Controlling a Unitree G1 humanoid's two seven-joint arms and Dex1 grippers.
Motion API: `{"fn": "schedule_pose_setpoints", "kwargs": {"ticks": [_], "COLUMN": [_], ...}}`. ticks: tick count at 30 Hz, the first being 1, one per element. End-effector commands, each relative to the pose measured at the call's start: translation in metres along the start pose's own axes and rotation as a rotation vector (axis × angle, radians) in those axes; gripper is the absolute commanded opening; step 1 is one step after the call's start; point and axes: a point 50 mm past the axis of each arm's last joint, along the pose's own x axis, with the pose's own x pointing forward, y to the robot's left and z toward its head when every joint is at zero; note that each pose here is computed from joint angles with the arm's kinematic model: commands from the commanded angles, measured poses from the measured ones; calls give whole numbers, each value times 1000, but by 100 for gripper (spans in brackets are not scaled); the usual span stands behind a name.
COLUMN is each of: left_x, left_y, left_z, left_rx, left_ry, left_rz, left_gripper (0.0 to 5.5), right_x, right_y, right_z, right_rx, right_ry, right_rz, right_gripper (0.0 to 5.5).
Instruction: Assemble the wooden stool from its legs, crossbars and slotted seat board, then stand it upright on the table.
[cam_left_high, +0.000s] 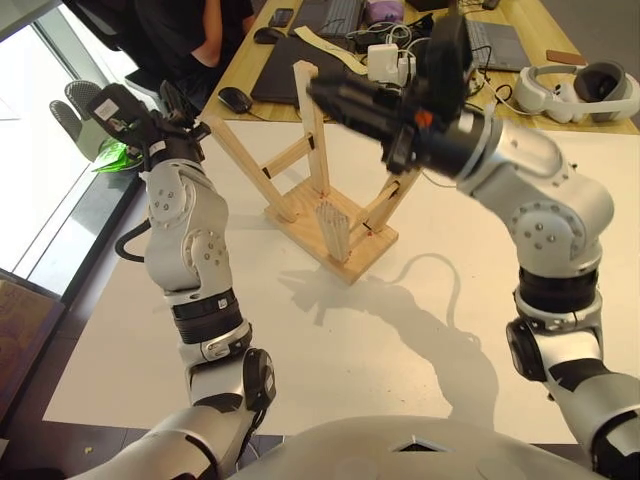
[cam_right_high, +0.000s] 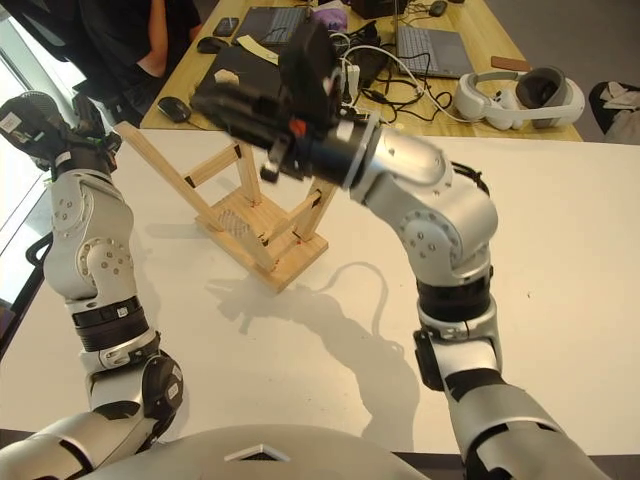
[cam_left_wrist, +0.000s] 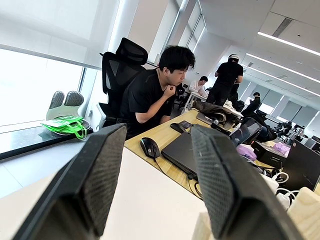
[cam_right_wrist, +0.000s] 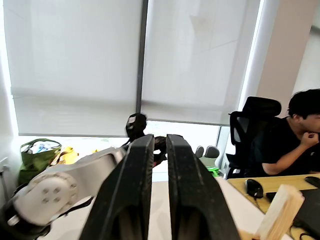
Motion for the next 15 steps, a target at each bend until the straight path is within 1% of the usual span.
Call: {"fn": "schedule_pose_setpoints", "kwargs": {"ticks": [1,4,6,8,11,15], "left_x": [-9,-34,-49,-54,-48,-25], "left_y": [19,26,27,26,30,31], "left_z": [-27,-58,-71,-77,-74,-64], "left_rx": [98,139,154,156,167,148], "left_ry": [106,207,251,274,259,211], "left_rz": [48,54,53,44,55,66], "left_gripper": [235,235,235,235,235,235], "right_x": [24,43,55,63,73,83], "right_y": [-6,-7,-5,-1,2,3], "right_z": [-20,-17,-16,-14,-5,3], "right_rx": [23,12,10,5,9,-6], "right_ry": [32,-19,-41,-56,-73,-49], "right_rz": [26,37,51,73,118,177], "right_gripper": [47,47,47,47,47,47]}}
